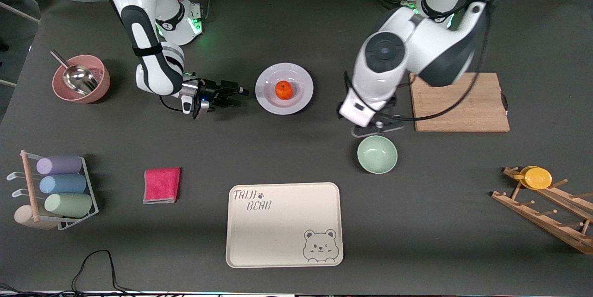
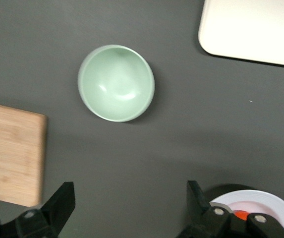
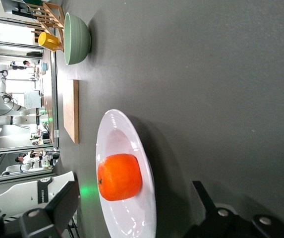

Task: Place orange and plate with both arms
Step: 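Release the orange and withdraw the left gripper while the right gripper nears the plate, then grasp the white plate rim with the right gripper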

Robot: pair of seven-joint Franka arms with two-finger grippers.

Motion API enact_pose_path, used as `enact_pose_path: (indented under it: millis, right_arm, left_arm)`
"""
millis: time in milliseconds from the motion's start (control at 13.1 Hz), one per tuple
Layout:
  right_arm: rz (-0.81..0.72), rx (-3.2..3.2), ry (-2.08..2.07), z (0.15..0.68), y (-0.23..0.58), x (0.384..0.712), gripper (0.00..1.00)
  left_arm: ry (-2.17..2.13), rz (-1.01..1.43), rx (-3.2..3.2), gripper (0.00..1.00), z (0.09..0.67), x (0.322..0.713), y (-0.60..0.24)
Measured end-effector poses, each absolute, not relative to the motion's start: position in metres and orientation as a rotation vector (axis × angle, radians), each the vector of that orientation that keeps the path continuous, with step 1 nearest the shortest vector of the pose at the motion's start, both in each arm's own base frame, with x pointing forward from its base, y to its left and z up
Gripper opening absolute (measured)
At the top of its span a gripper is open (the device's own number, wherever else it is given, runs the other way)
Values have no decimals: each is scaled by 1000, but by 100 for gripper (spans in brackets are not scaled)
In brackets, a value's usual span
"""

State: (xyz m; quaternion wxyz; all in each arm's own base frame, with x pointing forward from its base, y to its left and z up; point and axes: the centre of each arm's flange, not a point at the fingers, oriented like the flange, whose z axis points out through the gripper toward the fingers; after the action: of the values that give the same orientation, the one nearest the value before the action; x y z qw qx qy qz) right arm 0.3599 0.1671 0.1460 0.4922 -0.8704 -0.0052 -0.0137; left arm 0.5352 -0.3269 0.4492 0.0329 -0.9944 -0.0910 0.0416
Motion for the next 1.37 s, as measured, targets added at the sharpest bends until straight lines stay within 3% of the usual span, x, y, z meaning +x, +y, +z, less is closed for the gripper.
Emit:
enact_pose_path:
  millis: [458, 992, 1374]
  right_arm:
    - [-37, -2097, -1, 136, 199, 339, 100]
    - [-42, -2122, -26, 120, 207, 324, 100]
    - [-49, -2126, -44, 118, 205, 322, 81]
  left_arm:
    - [-173, 124, -3041, 100, 504, 576, -166]
    - [-228, 151, -3084, 100, 546, 579, 14]
    - [-234, 130, -3076, 100, 579, 557, 22]
